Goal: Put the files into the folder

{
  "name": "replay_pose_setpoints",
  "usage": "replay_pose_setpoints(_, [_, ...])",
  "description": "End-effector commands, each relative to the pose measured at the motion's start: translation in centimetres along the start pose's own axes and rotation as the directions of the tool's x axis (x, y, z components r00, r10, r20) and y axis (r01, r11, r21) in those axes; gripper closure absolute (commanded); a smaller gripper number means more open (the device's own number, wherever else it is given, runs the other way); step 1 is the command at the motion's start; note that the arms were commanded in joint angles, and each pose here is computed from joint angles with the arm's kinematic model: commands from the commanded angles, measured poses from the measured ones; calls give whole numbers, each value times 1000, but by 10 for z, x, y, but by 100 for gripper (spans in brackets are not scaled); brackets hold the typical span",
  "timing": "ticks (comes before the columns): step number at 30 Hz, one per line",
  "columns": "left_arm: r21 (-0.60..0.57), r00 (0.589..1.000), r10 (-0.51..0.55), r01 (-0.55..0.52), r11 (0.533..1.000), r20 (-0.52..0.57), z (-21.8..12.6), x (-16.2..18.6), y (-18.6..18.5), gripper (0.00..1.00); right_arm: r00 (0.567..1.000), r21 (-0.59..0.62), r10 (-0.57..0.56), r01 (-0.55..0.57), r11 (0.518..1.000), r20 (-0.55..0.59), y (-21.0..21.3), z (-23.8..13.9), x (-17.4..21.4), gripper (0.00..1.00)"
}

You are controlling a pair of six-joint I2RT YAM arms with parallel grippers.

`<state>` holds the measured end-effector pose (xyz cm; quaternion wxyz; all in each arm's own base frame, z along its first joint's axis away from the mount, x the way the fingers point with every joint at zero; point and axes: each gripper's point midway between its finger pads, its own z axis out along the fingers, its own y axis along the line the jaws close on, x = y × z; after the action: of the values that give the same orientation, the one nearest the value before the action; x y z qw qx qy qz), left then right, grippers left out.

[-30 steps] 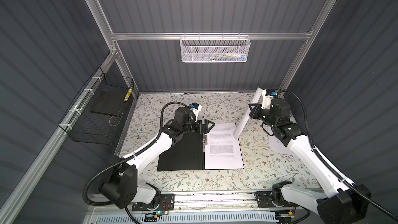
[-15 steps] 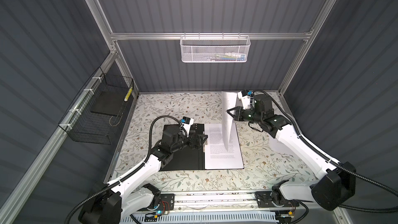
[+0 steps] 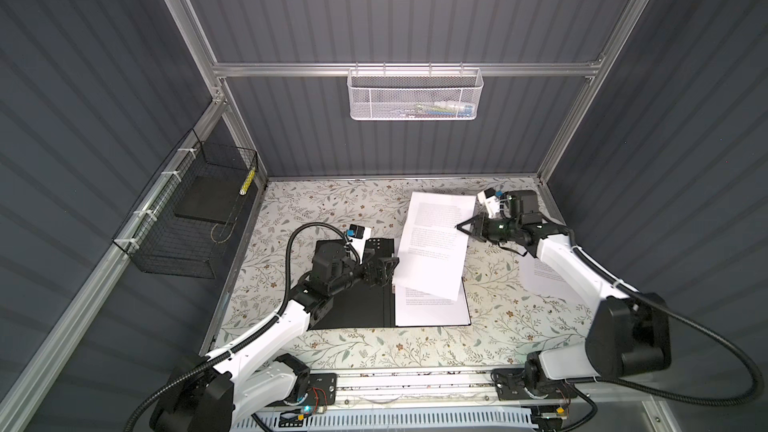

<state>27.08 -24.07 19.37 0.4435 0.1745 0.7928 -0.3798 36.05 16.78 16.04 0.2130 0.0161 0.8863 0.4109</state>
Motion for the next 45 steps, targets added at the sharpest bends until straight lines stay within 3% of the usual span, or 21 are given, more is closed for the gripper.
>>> replay_pose_setpoints(1, [-5,1000,6,-6,1000,2,0,-3,0,0,990,90,24,-11,996,-141,-40,18,40,100])
replay_pose_setpoints(6, [-16,1000,7,-7,1000,7,0,-3,2,0,973,194,11,35,980,-232,-67,23,54,100])
replay_pose_setpoints(11, [-9,1000,-3,2,1000,-10,4,-1,2,0,968,221,-34,91,971,-249,-70,23,52,100])
replay_pose_setpoints(22, [-1,999,-13,13,1000,-31,7,2,2,0,953,199,-108,169,965,-284,-59,48,44,98])
replay_pose_setpoints(27, [-10,994,-40,39,999,-101,14,11,4,0,945,189,-128,191,963,-303,-57,52,41,98])
replay_pose_setpoints(45, [-24,990,-52,49,999,-131,22,18,11,0,914,149,-190,257,955,-359,-50,66,44,97])
